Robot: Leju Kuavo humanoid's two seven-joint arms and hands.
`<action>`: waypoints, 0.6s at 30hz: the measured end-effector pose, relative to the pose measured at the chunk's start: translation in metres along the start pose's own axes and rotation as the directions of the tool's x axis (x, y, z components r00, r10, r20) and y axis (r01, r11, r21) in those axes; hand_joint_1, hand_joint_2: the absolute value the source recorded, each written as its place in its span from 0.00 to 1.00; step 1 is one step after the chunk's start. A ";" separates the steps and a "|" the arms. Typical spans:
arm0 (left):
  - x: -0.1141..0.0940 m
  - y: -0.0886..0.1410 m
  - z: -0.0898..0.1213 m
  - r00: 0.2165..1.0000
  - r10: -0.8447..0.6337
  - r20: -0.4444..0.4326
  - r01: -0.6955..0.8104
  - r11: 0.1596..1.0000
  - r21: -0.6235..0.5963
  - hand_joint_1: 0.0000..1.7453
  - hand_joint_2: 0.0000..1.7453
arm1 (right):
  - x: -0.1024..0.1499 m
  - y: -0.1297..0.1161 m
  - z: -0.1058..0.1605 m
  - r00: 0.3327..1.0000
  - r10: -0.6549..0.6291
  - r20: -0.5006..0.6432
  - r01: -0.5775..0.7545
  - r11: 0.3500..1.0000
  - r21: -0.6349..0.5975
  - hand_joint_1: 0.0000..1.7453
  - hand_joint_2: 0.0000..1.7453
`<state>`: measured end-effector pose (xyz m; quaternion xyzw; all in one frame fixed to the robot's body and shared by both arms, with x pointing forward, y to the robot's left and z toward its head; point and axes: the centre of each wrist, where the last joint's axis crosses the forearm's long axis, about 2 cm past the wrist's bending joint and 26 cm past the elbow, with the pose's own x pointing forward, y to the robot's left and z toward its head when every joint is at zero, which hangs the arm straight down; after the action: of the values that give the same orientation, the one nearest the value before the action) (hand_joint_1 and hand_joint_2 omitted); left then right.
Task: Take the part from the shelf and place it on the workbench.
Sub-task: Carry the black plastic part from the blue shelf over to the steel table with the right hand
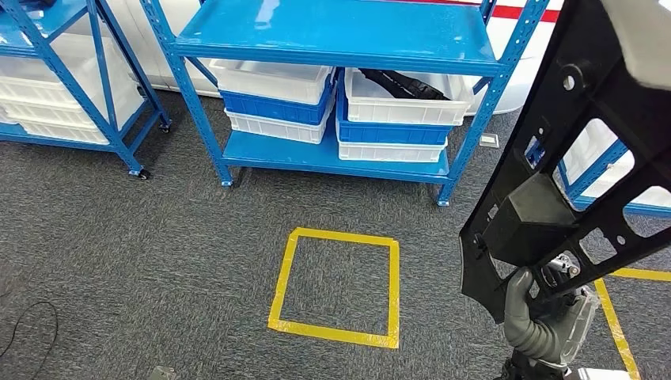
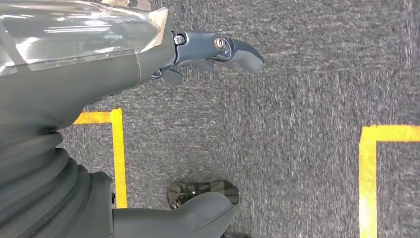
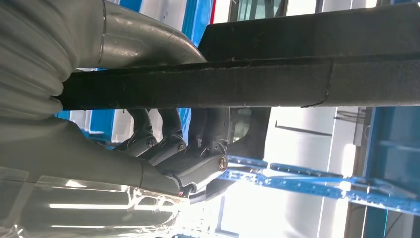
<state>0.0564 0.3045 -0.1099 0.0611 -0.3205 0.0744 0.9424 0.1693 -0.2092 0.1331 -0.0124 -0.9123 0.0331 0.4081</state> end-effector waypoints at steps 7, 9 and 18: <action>0.000 -0.001 0.000 1.000 0.000 -0.003 0.000 1.000 0.001 0.00 1.00 | -0.002 -0.001 -0.002 1.000 0.001 0.008 -0.001 1.000 0.013 1.00 1.00; 0.000 -0.001 0.000 1.000 0.000 -0.003 0.000 1.000 -0.001 0.00 1.00 | -0.002 -0.001 -0.003 1.000 0.002 0.011 -0.002 1.000 0.014 1.00 1.00; -0.001 -0.001 0.001 1.000 -0.008 -0.003 0.008 1.000 -0.006 0.00 1.00 | -0.003 -0.001 -0.006 1.000 0.001 0.021 -0.001 1.000 0.015 1.00 1.00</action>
<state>0.0556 0.3034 -0.1100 0.0592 -0.3193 0.0698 0.9432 0.1758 -0.2099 0.1350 -0.0097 -0.9162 0.0402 0.3985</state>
